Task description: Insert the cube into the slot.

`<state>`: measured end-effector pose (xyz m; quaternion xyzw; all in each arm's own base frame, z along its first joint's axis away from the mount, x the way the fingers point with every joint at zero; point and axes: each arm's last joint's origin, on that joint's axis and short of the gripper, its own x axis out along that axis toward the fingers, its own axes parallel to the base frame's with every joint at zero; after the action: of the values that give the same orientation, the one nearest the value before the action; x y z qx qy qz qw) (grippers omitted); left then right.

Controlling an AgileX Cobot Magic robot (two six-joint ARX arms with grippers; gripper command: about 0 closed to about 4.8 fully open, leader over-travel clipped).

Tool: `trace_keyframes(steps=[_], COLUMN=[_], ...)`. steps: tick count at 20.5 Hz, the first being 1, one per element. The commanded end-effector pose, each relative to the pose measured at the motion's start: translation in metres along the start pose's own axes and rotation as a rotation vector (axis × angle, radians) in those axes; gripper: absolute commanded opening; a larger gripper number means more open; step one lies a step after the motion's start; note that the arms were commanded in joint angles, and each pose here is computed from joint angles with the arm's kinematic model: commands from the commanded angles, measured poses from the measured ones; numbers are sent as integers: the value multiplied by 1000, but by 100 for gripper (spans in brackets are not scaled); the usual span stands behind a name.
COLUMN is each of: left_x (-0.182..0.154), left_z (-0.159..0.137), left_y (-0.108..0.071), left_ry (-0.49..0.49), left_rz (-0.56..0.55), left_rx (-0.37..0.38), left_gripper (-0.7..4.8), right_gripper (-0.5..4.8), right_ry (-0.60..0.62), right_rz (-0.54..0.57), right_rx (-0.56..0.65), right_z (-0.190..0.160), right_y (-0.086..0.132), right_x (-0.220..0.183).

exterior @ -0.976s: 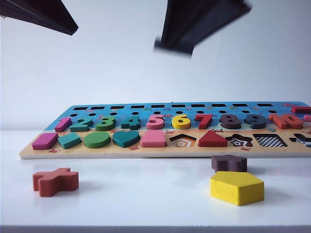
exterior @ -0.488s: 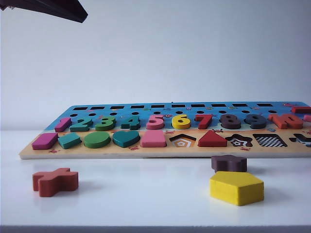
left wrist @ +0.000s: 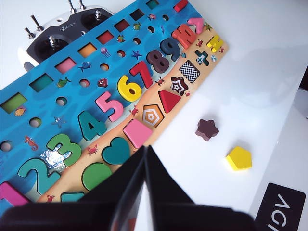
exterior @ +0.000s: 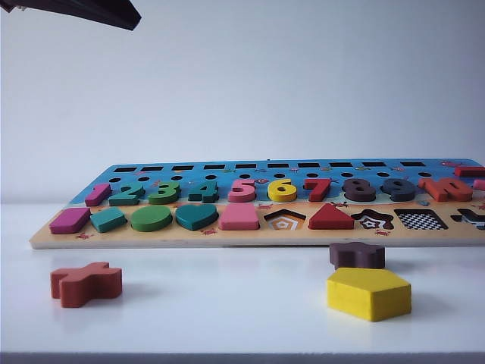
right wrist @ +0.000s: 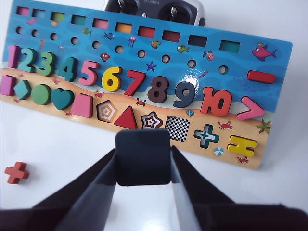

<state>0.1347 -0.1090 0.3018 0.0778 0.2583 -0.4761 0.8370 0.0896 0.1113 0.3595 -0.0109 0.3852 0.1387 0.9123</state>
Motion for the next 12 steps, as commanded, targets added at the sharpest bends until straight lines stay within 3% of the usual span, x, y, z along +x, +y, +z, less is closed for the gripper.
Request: trace_keyframes(steps=[1,7,12], left_x=[-1,1,11], left_z=[3,7,8], left_y=[-1,0,4], left_ry=[-27,-58,-48], left_rz=[-5,-5,-7], left_rx=[17,30,26], left_gripper=[10,10,10], right_gripper=[-4,-5,-5], right_ry=[41,84,105], right_rz=[-39,-50,-30], right_rx=[-9,34,93], right_z=[-3,-25,-30], right_y=[7,10,-2], right_x=[17,59,85])
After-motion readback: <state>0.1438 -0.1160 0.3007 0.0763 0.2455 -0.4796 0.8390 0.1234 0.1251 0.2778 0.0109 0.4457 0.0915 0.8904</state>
